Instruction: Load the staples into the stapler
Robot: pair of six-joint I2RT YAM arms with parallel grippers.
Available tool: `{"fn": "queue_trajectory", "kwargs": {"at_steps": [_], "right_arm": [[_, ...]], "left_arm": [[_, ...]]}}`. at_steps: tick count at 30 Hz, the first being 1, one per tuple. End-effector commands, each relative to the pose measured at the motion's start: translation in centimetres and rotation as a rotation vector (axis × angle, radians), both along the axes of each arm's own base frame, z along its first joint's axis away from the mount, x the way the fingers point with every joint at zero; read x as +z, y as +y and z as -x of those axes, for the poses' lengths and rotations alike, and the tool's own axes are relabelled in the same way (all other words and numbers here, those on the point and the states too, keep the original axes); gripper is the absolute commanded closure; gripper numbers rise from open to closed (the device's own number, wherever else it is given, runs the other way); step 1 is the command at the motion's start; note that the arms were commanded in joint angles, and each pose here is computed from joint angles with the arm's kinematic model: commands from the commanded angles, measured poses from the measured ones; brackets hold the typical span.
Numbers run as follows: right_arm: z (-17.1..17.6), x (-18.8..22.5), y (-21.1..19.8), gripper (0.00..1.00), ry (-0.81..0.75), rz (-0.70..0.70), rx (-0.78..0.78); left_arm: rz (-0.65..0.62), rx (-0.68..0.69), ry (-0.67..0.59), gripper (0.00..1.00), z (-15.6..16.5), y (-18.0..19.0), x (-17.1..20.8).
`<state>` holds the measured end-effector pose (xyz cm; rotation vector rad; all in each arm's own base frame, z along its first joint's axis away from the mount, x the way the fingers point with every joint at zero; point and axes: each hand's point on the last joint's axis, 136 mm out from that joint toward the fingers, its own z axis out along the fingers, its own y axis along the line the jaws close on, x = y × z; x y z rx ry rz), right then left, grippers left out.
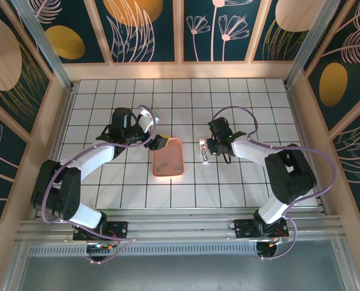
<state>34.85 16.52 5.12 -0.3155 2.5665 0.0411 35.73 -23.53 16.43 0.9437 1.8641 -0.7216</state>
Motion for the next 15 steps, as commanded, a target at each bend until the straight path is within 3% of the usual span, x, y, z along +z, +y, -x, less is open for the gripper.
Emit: {"fn": "queue_trajectory", "kwargs": {"at_steps": [1, 15], "right_arm": [[0.2, -0.1, -0.3, 0.86, -0.01, 0.038, 0.015], [0.9, -0.5, 0.8, 0.86, 0.016, -0.007, 0.041]], "left_arm": [[0.008, -0.027, -0.052, 0.01, -0.1, -0.5, 1.1], [0.01, -0.029, -0.056, 0.01, -0.2, -0.5, 1.3]]}}
